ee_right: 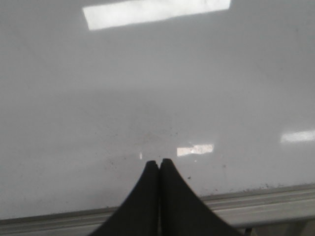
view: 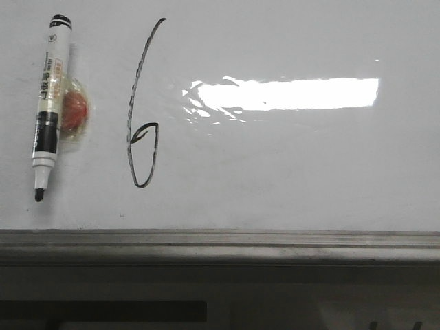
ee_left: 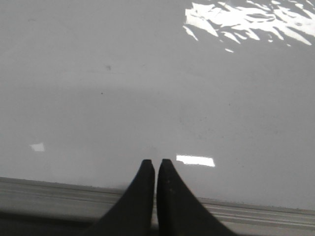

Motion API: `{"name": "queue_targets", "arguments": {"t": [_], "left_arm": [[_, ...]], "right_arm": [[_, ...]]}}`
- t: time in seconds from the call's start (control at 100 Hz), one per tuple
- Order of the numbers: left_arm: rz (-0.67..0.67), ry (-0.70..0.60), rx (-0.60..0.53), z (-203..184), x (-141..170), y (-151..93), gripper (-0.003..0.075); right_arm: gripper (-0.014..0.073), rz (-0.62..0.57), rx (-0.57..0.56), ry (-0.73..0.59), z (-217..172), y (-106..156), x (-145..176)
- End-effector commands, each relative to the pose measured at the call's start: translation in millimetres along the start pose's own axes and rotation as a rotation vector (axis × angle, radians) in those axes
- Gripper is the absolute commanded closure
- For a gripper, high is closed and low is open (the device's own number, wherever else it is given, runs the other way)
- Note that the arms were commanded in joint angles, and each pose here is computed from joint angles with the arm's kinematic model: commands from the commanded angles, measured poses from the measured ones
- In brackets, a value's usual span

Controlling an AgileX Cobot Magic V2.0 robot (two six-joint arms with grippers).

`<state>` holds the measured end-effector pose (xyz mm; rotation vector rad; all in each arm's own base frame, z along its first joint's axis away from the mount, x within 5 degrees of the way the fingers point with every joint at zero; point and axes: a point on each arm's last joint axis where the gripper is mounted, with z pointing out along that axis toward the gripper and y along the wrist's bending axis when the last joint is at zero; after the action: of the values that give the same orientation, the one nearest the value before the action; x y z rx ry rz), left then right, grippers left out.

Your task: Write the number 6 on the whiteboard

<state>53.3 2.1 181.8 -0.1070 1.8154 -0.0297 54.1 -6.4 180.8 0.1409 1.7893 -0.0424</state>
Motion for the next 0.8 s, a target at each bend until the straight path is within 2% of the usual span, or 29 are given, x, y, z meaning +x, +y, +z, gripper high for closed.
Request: {"name": "queue_targets", "arguments": {"t": [0.0, 0.08, 0.79], "left_arm": [[-0.011, -0.028, -0.001, 2.8, 9.5, 0.9, 0.0739], [-0.011, -0.028, -0.001, 2.8, 9.5, 0.9, 0.0739], [-0.011, -0.028, -0.001, 2.8, 9.5, 0.9, 0.0739]], "right_arm": [[0.0659, -0.013, 0.007, -0.025, 0.5, -0.7, 4.2], [0.0659, -0.015, 0.011, 0.011, 0.5, -1.2, 7.5], [0.0659, -0.015, 0.011, 0.009, 0.5, -1.2, 7.3]]}}
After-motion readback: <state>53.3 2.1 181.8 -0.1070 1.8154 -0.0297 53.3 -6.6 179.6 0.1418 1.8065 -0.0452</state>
